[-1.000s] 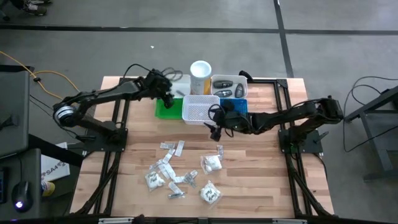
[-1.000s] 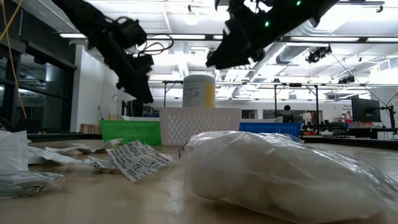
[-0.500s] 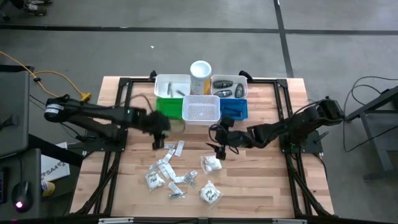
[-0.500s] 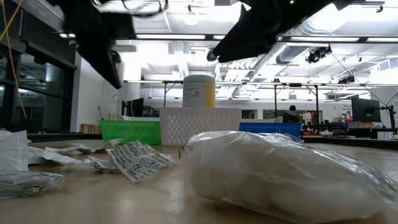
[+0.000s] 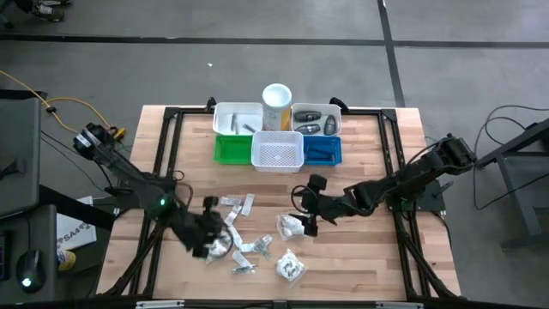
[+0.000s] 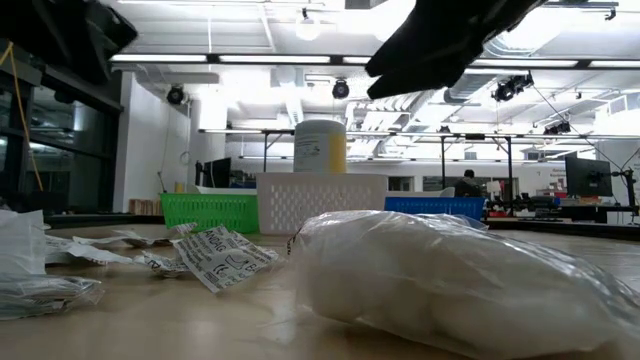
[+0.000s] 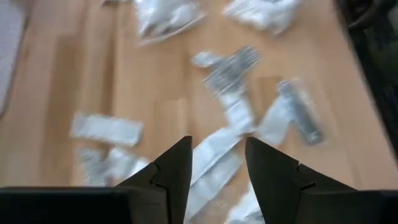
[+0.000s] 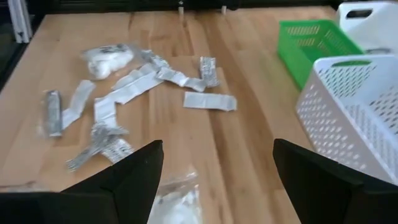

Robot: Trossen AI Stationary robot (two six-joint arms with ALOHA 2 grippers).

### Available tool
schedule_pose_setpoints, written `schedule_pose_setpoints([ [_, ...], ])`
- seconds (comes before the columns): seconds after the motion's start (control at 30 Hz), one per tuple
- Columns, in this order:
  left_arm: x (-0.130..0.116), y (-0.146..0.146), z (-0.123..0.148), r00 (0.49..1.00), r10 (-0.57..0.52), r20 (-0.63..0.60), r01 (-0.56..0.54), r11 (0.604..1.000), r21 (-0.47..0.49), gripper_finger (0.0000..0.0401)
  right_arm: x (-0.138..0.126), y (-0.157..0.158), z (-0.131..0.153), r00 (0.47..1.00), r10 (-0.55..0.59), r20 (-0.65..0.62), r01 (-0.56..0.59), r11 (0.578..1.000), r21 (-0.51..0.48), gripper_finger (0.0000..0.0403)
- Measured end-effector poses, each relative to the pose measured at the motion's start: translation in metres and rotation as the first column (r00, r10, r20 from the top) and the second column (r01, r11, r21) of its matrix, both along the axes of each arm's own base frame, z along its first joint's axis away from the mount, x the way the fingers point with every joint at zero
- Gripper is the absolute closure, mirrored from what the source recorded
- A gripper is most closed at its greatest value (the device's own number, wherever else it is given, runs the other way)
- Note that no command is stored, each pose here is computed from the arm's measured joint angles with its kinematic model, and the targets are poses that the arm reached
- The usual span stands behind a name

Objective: Pick & Place Travel size toiletries
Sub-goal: Put the silver nail cutter into the top left white bin

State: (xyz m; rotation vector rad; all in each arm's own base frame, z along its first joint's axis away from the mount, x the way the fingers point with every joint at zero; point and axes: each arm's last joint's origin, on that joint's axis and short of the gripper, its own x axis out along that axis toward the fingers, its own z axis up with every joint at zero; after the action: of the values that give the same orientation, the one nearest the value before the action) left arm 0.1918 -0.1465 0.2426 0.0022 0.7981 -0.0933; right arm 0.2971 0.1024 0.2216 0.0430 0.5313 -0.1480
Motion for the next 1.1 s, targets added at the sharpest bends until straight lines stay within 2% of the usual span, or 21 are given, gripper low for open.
schedule_pose_setpoints([
  [0.23,0.015,-0.038,-0.030,0.997,-0.071,0.016,0.071,0.997,-0.010,0.0254,-0.011,0.023,-0.003,0.999,0.038,-0.026,-0.037,0.998,0.057,0.0106],
  [0.47,0.032,-0.057,-0.056,0.994,-0.105,0.011,0.105,0.990,-0.094,0.0253,-0.022,0.042,-0.005,0.996,0.081,-0.047,-0.077,0.993,0.087,0.0106],
  [0.67,0.045,-0.071,-0.057,0.990,-0.141,-0.004,0.139,0.982,-0.126,0.0253,-0.030,0.051,-0.008,0.992,0.092,-0.083,-0.083,0.991,0.107,0.0106],
  [0.8,0.053,-0.080,-0.057,0.986,-0.166,-0.014,0.163,0.980,-0.114,0.0254,-0.034,0.054,-0.010,0.991,0.088,-0.103,-0.075,0.990,0.119,0.0106],
  [1.03,0.067,-0.092,-0.072,0.979,-0.145,-0.147,0.146,0.989,-0.004,0.0253,-0.035,0.055,-0.011,0.990,0.086,-0.108,-0.073,0.990,0.120,0.0106],
  [1.1,0.073,-0.098,-0.073,0.977,-0.146,-0.155,0.148,0.989,-0.002,0.0253,-0.036,0.055,-0.011,0.990,0.084,-0.113,-0.070,0.990,0.126,0.0106],
])
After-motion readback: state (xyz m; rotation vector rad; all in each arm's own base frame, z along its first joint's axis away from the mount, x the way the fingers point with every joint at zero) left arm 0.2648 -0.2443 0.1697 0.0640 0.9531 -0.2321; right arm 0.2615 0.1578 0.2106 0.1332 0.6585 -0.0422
